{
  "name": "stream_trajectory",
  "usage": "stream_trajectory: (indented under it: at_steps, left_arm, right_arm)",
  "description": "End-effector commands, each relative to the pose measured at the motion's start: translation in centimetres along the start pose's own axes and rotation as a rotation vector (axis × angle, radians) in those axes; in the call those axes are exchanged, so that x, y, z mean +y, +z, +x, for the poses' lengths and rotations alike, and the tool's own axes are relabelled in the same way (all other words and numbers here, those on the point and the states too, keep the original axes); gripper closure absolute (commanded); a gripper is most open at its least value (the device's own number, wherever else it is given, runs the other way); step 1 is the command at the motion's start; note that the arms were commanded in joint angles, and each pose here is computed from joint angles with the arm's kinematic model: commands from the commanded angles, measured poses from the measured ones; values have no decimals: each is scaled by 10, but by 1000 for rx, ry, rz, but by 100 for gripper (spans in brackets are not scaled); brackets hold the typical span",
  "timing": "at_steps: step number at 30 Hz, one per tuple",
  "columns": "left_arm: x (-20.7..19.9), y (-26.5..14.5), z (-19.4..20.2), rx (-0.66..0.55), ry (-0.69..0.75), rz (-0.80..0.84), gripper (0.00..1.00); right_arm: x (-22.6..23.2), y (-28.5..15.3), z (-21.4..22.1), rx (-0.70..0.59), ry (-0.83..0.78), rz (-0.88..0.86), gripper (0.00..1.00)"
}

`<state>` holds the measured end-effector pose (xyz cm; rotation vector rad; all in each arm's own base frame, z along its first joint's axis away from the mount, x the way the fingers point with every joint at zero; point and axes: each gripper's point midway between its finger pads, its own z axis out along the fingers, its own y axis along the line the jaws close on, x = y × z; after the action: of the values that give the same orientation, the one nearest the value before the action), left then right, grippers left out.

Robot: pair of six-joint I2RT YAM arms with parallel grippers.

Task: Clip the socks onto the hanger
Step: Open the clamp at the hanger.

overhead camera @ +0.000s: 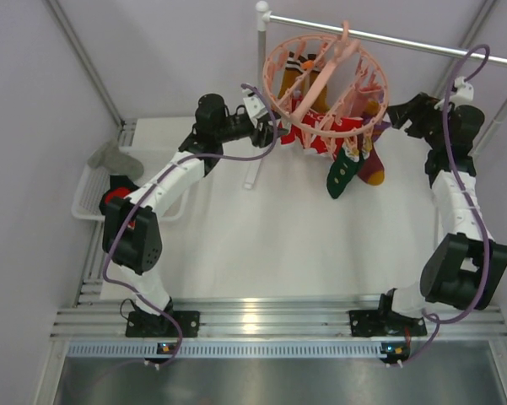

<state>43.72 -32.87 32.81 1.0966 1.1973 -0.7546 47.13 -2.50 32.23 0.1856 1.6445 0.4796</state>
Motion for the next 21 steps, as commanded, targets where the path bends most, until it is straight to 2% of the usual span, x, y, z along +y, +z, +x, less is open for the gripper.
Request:
stream_trajectory:
  at_steps: [1, 2, 4, 6, 11, 13, 15, 16, 19, 21]
  left_arm:
    - [-2, 2, -43, -110, 60, -13, 49]
    - [-6, 3, -48, -120, 65, -8, 50]
    - [-11, 4, -51, -127, 46, 3, 51]
    - [-15, 2, -56, -132, 42, 12, 51]
    - [-25, 3, -66, -145, 45, 26, 51]
    - [-30, 6, -70, -150, 50, 36, 51]
    - [-33, 6, -73, -153, 48, 38, 51]
    - [-37, 7, -74, -153, 47, 48, 51]
    - [-42, 9, -76, -152, 48, 58, 51]
    - [-45, 11, -74, -146, 43, 64, 51]
  right_arm:
    - [53, -32, -60, -103, -93, -173, 21]
    - [62, -43, -63, -95, -111, -208, 13]
    - [67, -56, -56, -43, -131, -223, 3]
    - [82, -77, -52, -7, -157, -293, 3]
    - [123, -120, -34, 38, -180, -435, 19]
    - [130, -134, -22, 50, -156, -422, 30]
    - [131, -143, -13, 42, -150, -394, 36]
    - [132, -146, -10, 38, -150, -388, 42]
    - [129, -150, 4, 25, -148, -322, 49]
    - [128, -148, 13, 4, -231, -286, 50]
